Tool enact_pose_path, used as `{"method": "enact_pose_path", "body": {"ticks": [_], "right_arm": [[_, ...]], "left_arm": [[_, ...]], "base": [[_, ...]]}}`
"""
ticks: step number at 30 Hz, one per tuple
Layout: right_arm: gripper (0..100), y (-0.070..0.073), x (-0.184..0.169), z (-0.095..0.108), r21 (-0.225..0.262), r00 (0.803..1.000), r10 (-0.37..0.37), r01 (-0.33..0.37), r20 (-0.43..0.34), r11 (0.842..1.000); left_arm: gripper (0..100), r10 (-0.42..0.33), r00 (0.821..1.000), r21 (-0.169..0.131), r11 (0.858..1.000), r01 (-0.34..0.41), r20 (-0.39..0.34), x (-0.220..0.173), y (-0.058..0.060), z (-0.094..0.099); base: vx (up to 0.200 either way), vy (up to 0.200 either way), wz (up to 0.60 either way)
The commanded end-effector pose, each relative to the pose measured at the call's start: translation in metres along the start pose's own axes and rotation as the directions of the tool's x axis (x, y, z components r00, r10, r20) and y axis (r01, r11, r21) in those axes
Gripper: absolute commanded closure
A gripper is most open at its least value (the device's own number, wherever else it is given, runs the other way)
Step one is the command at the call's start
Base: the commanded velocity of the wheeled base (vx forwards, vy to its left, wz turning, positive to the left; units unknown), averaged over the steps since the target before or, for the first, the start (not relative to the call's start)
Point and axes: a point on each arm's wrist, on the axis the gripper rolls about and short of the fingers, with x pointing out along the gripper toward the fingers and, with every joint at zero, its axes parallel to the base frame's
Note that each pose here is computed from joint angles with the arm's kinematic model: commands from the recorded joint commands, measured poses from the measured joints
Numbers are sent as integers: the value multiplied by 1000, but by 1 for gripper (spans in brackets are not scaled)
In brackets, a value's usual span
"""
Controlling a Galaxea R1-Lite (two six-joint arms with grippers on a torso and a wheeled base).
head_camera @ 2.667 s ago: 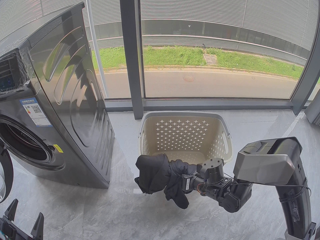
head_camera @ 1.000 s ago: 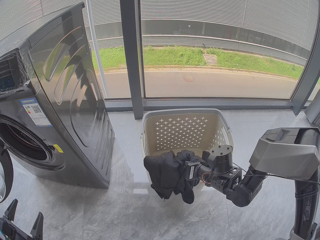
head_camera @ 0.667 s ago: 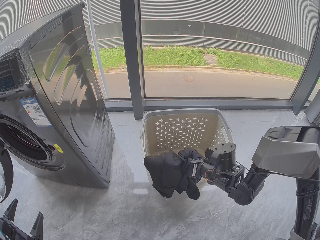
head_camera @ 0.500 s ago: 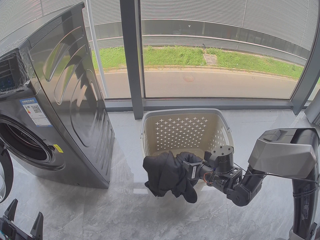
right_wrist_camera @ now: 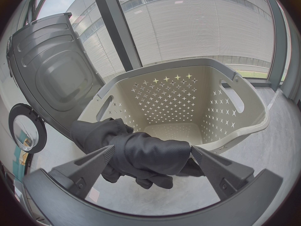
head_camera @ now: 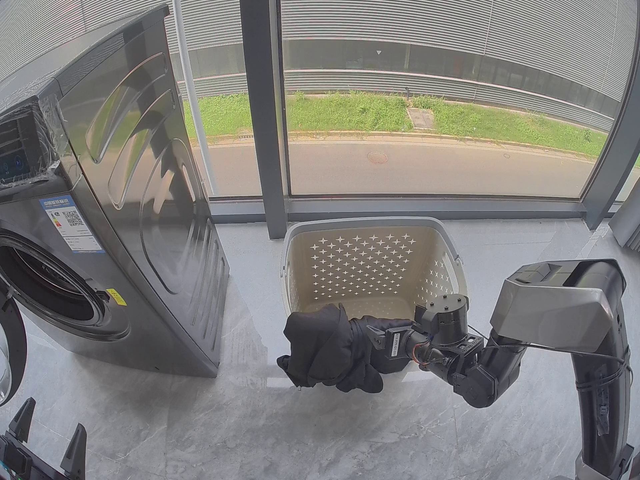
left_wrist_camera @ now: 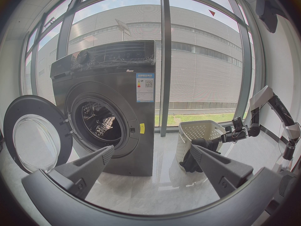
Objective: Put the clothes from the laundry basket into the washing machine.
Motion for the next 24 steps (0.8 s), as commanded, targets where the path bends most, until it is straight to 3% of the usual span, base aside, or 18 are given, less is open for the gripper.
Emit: {"method": "enact_pose_path", "body": {"ticks": [1,10,11,20,24], "right_arm": [[0,-2,6,-8,-5,1000,-9,9,-14,1000],[0,1,17,-14,-39,1000,-2,2,-13,999],[100,0,17,-14,-39,1000,-4,3,-12,999],[100,3,15,-8,-39,1000,5,-5,3,999],[100,11,7,12,-33,998,26,-24,54,999]], "left_arm": [[0,0,1000,0,1000,0,-1,0,0,-5],[0,0,1000,0,1000,0,-1,0,0,-5],[0,0,1000,0,1000,0,-3,0,0,-5],[0,0,1000,0,1000,0,-1,0,0,-5],[0,0,1000,0,1000,0,-1,0,0,-5]], "base": [[0,0,0],[0,0,0],[0,0,0],[0,0,0],[0,0,0]]}}
